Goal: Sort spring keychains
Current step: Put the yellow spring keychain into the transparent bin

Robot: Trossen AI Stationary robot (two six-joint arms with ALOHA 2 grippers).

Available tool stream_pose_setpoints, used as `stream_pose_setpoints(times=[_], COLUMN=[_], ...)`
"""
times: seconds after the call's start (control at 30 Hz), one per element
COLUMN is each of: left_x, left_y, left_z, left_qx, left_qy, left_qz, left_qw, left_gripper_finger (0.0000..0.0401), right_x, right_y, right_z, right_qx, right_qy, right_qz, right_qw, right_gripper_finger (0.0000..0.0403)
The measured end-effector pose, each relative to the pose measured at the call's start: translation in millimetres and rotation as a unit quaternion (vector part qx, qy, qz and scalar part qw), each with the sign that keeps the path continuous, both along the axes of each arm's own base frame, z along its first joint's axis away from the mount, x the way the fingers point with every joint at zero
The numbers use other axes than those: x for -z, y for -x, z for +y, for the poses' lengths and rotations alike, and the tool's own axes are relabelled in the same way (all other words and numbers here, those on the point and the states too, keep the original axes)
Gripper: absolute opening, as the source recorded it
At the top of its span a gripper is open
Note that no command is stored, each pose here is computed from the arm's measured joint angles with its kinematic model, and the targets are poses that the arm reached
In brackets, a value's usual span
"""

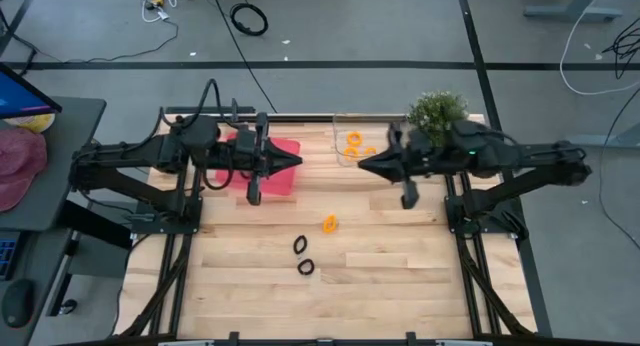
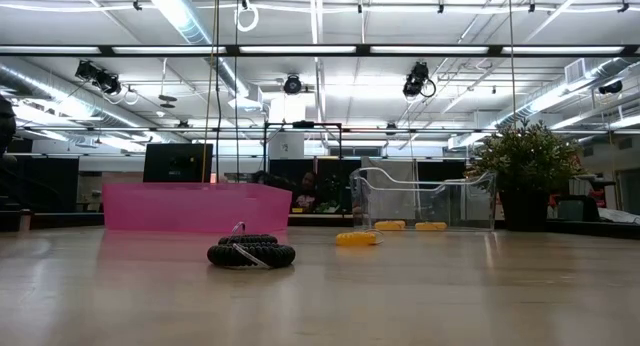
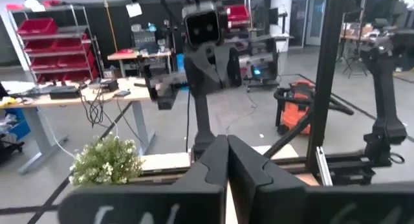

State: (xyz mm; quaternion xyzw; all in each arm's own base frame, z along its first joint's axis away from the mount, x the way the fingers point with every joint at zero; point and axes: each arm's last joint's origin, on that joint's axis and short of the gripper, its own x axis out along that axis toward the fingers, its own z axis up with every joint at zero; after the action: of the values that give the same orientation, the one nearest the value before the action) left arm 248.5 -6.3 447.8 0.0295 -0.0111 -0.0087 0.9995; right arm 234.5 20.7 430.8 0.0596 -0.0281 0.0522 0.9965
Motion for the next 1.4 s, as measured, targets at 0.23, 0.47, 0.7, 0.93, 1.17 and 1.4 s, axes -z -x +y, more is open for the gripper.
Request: stream_pose_setpoints(times=[0.23,0.47,0.7,0.93,1.17,1.4], left_x=[-4,-6,14,48,72,72], left_y=[16,29,37,48,54,54], left_z=[1,2,3,3,3,2], left_qx=[-0.01,-0.021,-0.026,-0.023,-0.024,-0.014], left_qy=[-0.007,-0.014,0.0,0.043,0.069,0.07], left_qz=[0.009,0.018,-0.007,-0.076,-0.057,-0.061], left_qw=[1.0,1.0,1.0,0.996,0.996,0.996], left_gripper_finger=[0.0004,0.0003,0.0003,0.0007,0.0006,0.0013], right_x=[-4,-15,0,16,53,89], right_y=[-50,-81,-90,-88,-100,-114], right_z=[-10,-15,-15,-21,-29,-28], right_qx=[-0.026,-0.043,-0.042,-0.02,0.003,-0.022], right_qy=[0.008,0.027,0.018,-0.035,-0.07,-0.106], right_qz=[0.013,0.068,0.129,0.212,0.337,0.433], right_qw=[1.0,0.996,0.991,0.976,0.939,0.895], right_gripper_finger=[0.0,0.0,0.0,0.001,0.006,0.0126])
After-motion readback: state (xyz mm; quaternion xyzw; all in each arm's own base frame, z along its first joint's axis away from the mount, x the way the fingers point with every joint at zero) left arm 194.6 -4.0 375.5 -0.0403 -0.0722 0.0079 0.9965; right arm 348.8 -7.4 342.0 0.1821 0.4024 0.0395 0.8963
